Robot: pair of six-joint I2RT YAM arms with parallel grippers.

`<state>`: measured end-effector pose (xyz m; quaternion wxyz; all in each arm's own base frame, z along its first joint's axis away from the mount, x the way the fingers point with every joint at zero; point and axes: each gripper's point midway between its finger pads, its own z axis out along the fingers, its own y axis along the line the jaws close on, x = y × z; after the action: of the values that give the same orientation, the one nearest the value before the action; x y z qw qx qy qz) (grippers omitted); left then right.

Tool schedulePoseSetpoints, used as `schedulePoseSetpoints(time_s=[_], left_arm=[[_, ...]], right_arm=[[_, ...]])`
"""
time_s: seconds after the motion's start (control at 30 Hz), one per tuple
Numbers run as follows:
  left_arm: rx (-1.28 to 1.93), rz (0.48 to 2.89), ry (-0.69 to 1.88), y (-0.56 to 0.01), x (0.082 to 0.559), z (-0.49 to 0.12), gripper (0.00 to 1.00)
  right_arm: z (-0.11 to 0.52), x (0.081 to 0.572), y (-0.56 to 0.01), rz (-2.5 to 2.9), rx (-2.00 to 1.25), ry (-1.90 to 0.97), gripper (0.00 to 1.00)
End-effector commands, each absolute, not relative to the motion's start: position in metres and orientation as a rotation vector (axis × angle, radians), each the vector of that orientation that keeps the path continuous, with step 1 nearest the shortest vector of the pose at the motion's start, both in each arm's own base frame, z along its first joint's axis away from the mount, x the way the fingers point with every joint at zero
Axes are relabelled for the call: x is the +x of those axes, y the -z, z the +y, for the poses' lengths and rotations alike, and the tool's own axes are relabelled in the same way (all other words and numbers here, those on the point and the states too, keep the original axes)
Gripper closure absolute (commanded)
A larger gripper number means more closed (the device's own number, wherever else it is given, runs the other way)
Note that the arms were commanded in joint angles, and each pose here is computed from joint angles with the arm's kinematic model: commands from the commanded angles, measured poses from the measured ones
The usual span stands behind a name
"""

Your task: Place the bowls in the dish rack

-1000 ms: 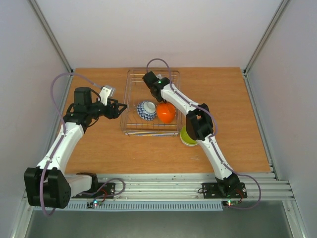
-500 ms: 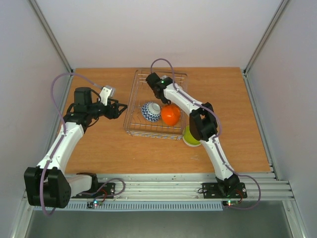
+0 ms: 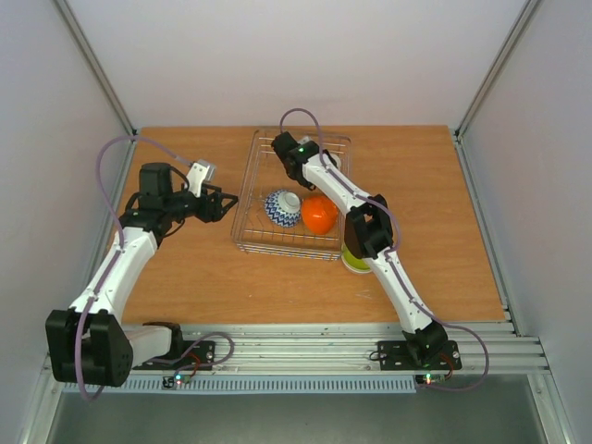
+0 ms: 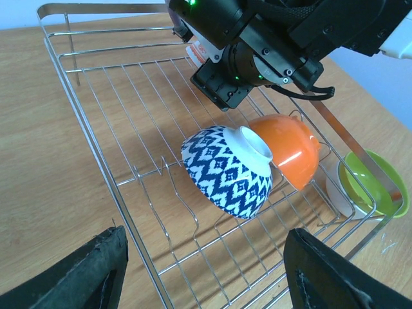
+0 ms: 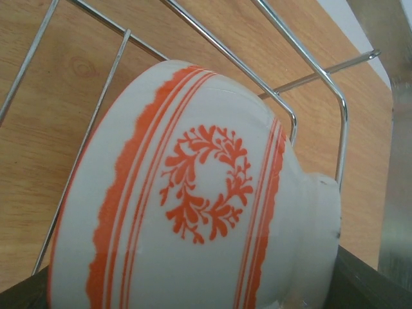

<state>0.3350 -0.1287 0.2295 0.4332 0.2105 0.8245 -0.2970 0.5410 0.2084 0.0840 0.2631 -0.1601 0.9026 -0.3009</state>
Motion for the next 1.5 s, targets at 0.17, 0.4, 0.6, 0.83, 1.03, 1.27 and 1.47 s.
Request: schedulePoseSetpoints(time_s=[0.17, 0.4, 0.6, 0.83, 1.03, 1.27, 1.47], left_arm=[[0.545, 2.035, 0.747, -0.226, 0.340, -0.130, 0.33], [0.548, 2.036, 0.738, -0.225, 0.340, -0.130, 0.33], [0.551, 2.033, 0.734, -0.225, 0.340, -0.129, 0.33], [0.555, 2.027, 0.733, -0.228, 0.339, -0.129, 0.33], [0.562, 2.015, 0.730, -0.231, 0.337, -0.130, 0.33], [0.569, 2.003, 0.745, -0.235, 0.334, -0.132, 0.33], [0.569, 2.002, 0.754, -0.235, 0.333, -0.132, 0.33]], right_arm=[[0.202, 0.543, -0.079, 2.462, -0.433, 0.806, 0.39], [0.226, 0.539, -0.087, 2.459, -0.449, 0.624, 0.01], [0.246, 0.534, -0.097, 2.471, -0.478, 0.476, 0.01], [0.270, 0.526, -0.130, 2.430, -0.490, 0.304, 0.01], [0.271, 0.516, -0.173, 2.384, -0.448, 0.214, 0.01], [0.255, 0.469, -0.231, 2.325, -0.339, 0.011, 0.03], [0.220, 0.411, -0.227, 2.370, -0.237, -0.059, 0.28]])
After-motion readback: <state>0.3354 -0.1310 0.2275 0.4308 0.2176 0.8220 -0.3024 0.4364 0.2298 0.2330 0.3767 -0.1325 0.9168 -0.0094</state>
